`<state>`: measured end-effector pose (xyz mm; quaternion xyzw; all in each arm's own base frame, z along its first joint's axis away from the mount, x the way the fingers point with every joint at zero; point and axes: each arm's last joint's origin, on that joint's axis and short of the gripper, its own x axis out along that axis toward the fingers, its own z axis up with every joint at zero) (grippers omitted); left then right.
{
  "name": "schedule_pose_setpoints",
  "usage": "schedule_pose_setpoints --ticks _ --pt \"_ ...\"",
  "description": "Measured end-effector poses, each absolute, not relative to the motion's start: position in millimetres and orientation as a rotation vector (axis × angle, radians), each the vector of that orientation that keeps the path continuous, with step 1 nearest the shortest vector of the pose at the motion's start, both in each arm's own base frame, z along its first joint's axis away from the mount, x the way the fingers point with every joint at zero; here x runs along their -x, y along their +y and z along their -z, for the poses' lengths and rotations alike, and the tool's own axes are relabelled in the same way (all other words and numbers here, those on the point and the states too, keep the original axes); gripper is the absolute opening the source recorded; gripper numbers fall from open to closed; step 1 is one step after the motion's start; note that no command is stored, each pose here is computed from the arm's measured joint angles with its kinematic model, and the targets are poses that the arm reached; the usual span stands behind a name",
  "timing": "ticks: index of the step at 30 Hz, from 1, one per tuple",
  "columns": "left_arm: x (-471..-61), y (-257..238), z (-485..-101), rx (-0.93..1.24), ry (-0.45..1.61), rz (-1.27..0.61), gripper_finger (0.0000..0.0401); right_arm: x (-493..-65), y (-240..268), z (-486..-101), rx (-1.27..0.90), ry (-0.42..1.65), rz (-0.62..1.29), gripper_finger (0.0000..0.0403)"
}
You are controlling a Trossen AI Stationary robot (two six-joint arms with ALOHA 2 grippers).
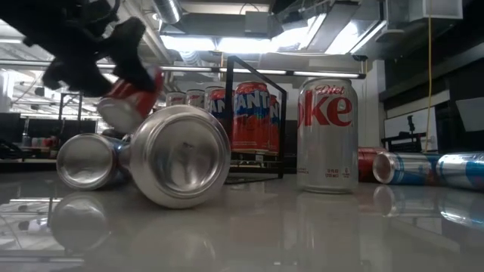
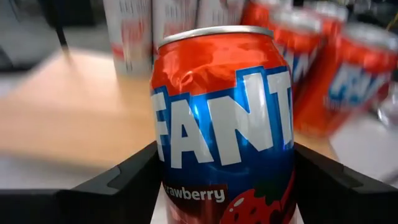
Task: Pick and place cans onto a shelf
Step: Put the top red soda can on the shelf and align with the other red soda can
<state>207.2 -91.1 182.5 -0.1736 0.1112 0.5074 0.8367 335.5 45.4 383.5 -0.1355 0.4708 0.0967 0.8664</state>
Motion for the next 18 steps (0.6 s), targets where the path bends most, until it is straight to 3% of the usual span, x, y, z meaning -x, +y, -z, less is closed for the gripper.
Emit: schedule_pose_setpoints --ticks 10,18 --pt "-220.1 -62.8 -191.7 0.158 -0.038 -1.169 0.0279 -339.2 45.8 -386.0 0.283 0.94 -0.198 0.039" --pt "-230.3 -52.3 -188.6 0.091 -0.067 -1.224 0.0279 -353.6 34.3 -397.0 0.266 0.769 -0.132 0.039"
